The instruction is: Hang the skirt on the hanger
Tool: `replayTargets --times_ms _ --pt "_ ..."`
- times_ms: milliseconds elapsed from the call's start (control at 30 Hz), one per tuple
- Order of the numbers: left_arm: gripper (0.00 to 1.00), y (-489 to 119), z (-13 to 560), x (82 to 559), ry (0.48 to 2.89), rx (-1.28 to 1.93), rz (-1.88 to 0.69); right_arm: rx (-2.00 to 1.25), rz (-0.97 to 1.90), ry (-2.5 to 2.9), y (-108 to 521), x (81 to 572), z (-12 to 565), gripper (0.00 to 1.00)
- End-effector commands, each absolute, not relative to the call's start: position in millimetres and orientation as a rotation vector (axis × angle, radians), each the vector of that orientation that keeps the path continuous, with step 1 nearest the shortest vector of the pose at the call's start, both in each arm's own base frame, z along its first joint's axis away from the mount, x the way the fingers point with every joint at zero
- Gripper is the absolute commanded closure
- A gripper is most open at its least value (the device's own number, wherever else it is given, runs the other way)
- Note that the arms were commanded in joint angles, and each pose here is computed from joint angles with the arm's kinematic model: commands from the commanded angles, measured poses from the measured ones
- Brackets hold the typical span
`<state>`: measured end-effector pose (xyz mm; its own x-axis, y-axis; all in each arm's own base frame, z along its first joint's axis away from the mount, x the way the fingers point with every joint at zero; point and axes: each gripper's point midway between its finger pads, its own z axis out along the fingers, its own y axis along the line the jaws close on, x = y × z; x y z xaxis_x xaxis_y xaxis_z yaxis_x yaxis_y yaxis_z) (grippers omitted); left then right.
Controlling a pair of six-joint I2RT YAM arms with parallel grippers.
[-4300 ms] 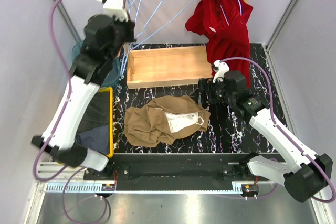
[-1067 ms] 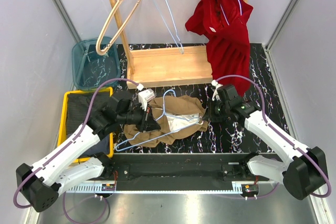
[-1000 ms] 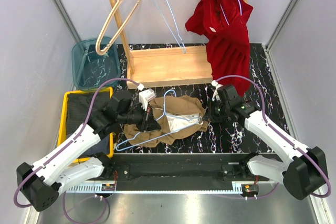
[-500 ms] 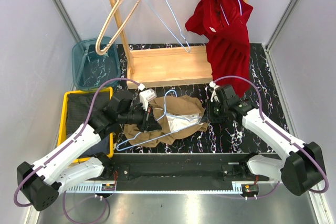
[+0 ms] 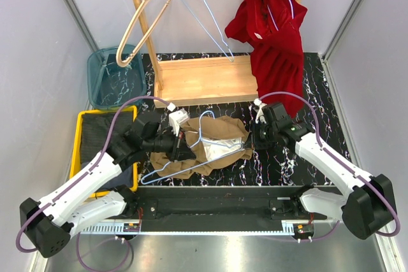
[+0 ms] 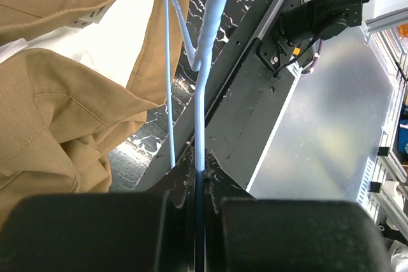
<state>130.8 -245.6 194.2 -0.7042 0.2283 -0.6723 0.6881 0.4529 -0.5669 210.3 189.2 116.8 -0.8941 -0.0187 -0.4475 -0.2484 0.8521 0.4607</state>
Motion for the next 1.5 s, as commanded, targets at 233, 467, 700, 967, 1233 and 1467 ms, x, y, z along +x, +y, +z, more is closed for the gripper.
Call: replayTargets --times_ms 233,467,700,967,1233,1467 --pt "1.00 -256 228 121 1.977 0.829 -1.316 -0.246 0.878 2.462 208 216 161 1.00" --pt "1.00 -259 229 113 1.926 0.864 -1.365 -0.263 0.924 2.383 214 221 190 1.00" --pt "1.00 -268 239 119 1.831 0.842 -1.409 -0.314 1.012 2.361 221 211 202 1.00" --pt "1.00 -279 242 130 1.764 0.805 -1.422 -0.406 1.121 2.343 229 194 209 1.00" --pt "1.00 -285 230 140 1.739 0.763 -1.420 -0.397 1.080 2.313 222 192 216 0.40" --pt "1.00 -272 222 139 1.716 0.717 -1.365 -0.318 0.958 2.244 207 205 230 0.42"
